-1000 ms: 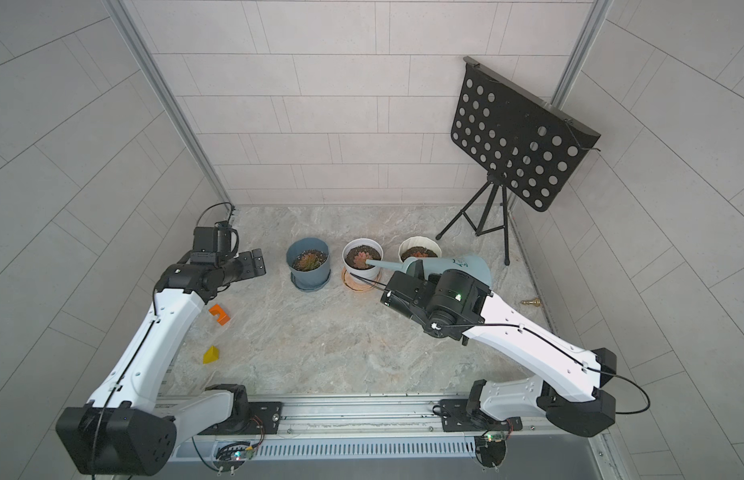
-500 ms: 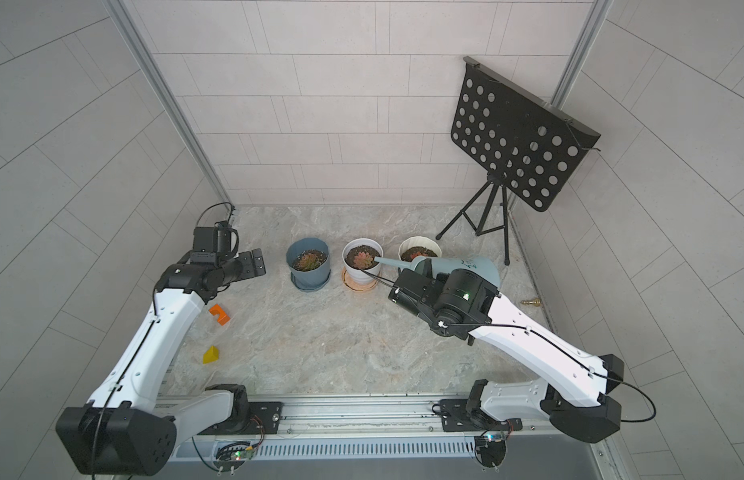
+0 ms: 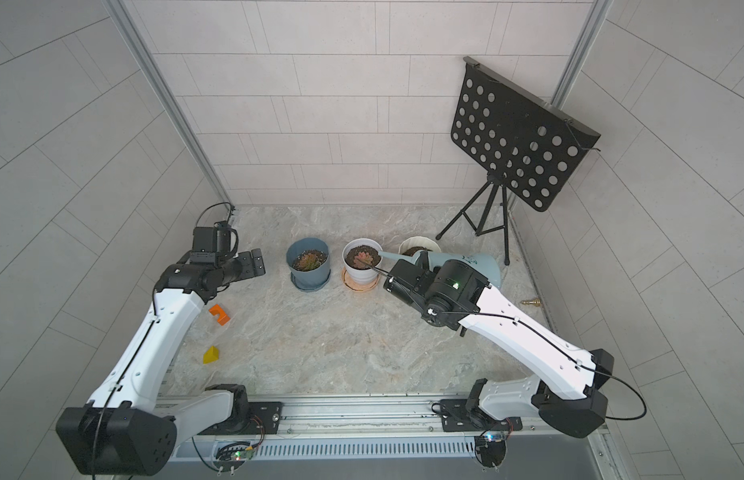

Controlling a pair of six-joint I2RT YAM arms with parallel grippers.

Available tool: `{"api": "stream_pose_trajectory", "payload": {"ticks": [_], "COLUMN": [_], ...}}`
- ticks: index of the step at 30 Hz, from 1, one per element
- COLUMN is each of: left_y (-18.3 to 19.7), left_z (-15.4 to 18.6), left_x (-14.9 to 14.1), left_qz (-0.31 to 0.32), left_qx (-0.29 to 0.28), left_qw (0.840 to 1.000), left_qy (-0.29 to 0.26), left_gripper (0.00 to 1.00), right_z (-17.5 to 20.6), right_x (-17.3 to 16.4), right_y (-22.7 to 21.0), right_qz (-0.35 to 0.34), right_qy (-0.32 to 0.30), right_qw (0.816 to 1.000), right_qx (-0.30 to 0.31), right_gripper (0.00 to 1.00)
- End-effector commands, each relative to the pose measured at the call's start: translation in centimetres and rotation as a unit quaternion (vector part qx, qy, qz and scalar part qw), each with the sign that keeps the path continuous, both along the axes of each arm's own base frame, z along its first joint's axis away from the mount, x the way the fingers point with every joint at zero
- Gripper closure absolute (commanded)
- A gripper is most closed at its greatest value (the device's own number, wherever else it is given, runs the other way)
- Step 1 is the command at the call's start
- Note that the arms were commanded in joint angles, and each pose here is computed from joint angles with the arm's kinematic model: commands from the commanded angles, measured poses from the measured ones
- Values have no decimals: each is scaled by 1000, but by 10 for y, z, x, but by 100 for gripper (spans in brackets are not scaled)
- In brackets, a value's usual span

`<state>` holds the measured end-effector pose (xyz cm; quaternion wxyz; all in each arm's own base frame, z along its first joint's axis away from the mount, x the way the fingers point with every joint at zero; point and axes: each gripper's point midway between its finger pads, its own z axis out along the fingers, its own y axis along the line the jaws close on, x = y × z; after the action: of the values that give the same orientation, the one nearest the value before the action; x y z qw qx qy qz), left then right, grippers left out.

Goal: Water the succulent around the soil edge
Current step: Water the soil of the potted plant with water.

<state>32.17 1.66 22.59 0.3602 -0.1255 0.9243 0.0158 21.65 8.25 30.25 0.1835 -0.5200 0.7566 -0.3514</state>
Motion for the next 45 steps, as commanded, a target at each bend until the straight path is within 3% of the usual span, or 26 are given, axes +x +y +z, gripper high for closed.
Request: {"api": "stream_pose_trajectory", "payload": {"ticks": [1,45], "left_y": [4,3], "left_z": [5,4], "left_x": [0,2], "left_qz": [6,6], "left_qx": [3,-10], "left_qw": [1000,1000], "left_qy": [-8,-5], "left_gripper": [3,3], "right_z": [11,8], "right_x": [-12,43], "right_y": [-28,37], "right_qz": [1,26], "right_qy": [24,7], "right_qw": [996,999], "right_qx": [-81,-34], "right_gripper": [100,100]}}
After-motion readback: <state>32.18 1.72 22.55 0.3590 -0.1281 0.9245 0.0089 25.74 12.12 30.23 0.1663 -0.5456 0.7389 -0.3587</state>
